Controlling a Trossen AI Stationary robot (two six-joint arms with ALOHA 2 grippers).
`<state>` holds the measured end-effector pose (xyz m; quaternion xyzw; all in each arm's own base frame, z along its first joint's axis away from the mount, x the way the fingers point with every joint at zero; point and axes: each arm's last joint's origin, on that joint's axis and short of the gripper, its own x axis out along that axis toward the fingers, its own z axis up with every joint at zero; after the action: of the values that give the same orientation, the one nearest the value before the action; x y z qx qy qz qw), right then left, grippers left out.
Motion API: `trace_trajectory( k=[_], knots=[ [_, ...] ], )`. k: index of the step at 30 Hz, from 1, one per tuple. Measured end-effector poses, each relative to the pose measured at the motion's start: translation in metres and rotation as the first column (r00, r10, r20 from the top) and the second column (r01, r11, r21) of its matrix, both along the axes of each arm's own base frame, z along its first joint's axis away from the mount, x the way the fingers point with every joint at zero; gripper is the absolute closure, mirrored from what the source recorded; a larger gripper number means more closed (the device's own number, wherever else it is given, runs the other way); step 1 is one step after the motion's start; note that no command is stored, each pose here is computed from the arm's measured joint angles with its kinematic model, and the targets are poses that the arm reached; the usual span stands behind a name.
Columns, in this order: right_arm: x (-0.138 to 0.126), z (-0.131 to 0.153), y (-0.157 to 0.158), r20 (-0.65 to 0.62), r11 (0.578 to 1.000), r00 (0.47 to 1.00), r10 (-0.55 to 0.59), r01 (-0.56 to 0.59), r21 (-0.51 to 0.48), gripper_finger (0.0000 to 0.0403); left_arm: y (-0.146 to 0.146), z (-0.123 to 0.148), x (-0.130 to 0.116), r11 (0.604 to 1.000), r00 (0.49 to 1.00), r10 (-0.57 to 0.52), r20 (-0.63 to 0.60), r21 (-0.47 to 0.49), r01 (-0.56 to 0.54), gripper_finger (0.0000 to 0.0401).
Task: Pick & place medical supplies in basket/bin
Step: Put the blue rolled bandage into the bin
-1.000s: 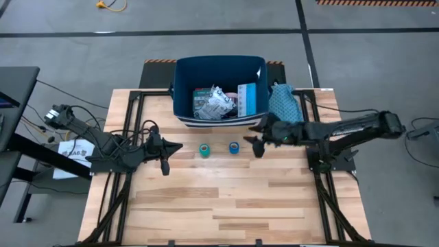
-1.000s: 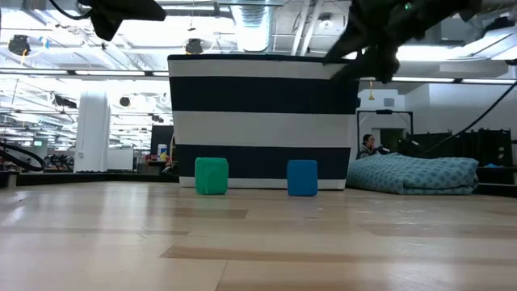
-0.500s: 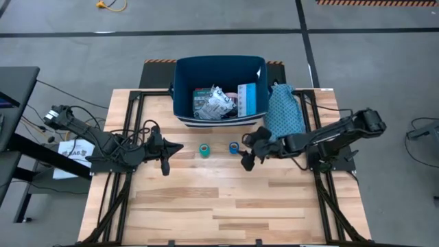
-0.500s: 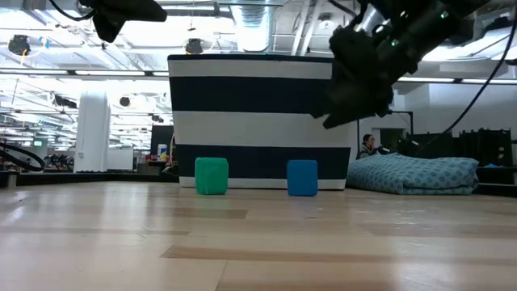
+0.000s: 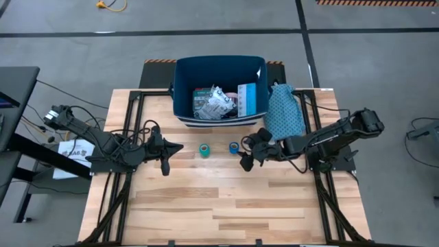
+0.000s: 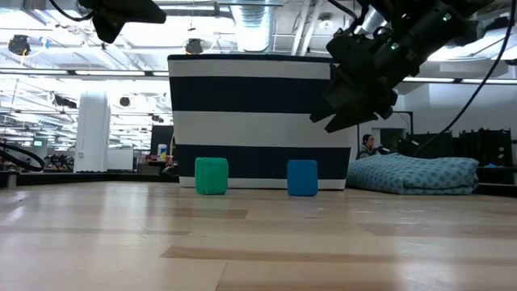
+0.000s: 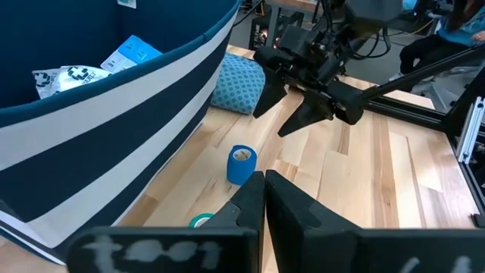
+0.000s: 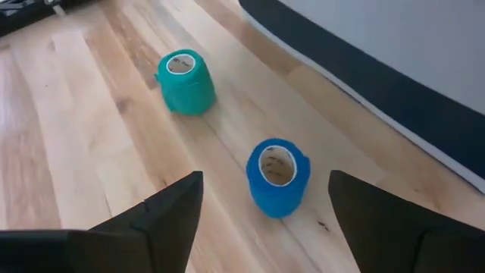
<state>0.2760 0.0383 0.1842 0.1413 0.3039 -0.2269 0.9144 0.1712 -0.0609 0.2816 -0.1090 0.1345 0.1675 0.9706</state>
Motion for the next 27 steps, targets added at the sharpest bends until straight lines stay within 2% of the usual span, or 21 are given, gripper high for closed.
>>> trace_trajectory(
  k=[6, 12, 15, 27],
  knots=[
    [-0.001, 0.000, 0.001, 0.007, 0.999, 1.000, -0.030, 0.030, -0.038, 0.0096, 0.000, 0.000, 0.000, 1.000, 1.000, -0.004, -0.005, 0.000, 0.004, 0.0401],
    [0.005, -0.020, 0.008, -0.063, 0.999, 0.998, -0.016, 0.014, -0.039, 0.0074, 0.000, 0.000, 0.000, 1.000, 1.000, -0.006, -0.005, 0.001, 0.006, 0.0401],
    [0.005, -0.037, 0.016, -0.112, 0.999, 0.993, -0.029, 0.025, -0.037, 0.0069, 0.000, 0.000, 0.000, 1.000, 1.000, -0.015, -0.008, 0.006, 0.016, 0.0401],
    [0.012, -0.074, 0.029, -0.162, 0.996, 0.986, -0.048, 0.034, -0.086, 0.0065, 0.004, 0.000, 0.002, 1.000, 1.000, -0.023, -0.013, -0.011, 0.023, 0.0401]
  ],
)
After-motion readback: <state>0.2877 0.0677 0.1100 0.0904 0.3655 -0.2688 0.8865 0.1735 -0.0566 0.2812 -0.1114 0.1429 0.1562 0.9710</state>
